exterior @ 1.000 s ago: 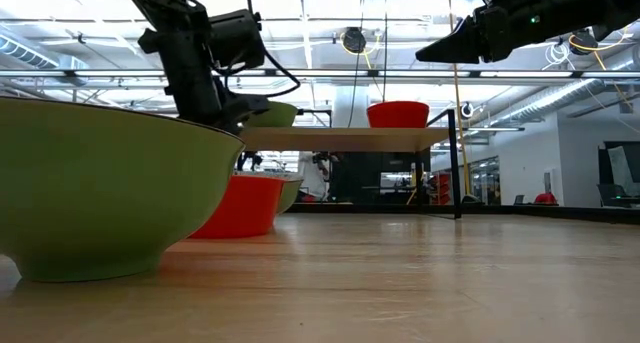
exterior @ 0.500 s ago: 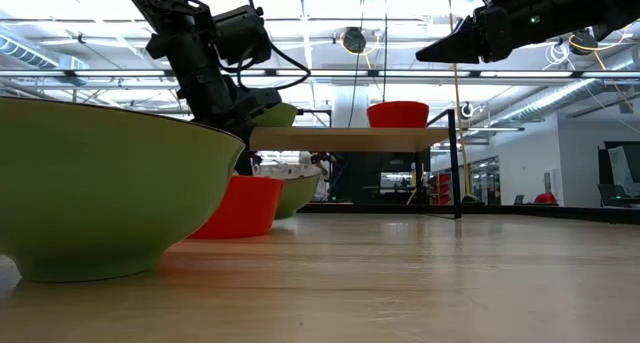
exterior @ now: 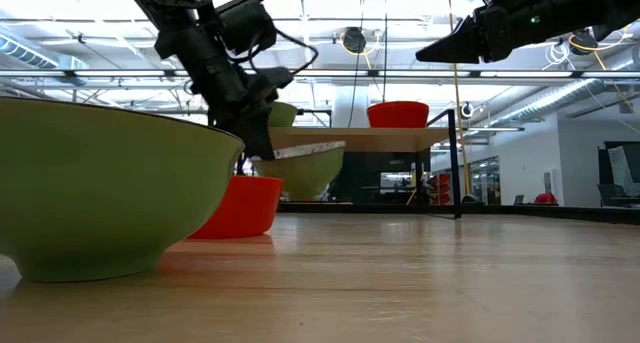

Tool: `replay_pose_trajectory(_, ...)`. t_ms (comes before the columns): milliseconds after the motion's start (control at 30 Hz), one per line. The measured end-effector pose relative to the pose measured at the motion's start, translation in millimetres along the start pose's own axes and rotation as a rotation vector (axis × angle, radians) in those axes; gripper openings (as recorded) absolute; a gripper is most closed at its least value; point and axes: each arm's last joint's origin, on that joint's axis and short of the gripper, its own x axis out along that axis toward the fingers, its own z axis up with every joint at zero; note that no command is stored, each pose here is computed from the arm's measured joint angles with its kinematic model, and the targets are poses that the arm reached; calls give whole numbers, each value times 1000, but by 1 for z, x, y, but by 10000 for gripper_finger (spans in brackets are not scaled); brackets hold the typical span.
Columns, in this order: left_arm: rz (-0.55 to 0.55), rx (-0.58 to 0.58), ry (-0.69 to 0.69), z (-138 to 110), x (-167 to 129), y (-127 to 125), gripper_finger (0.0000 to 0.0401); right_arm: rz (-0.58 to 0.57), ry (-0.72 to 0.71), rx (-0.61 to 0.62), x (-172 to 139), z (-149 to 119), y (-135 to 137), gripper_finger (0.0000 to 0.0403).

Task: Pick & Place Mini bowls
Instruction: Stack the top white patterned bowl on the white patterned bowl on the shelf

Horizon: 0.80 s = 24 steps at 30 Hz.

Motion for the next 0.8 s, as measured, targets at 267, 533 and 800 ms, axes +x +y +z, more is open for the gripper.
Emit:
replay_pose_trajectory(267,-101,134,-65,18,-16,-33,8,0,0,0,0,0,0,116)
replay_pose_trajectory(533,-147,261,-89,36,-45,-68,8,0,0,0,0,0,0,116)
replay_pose_trajectory(800,-109,369,-85,54,-88,-94,8,0,1,0,0,0,0,116)
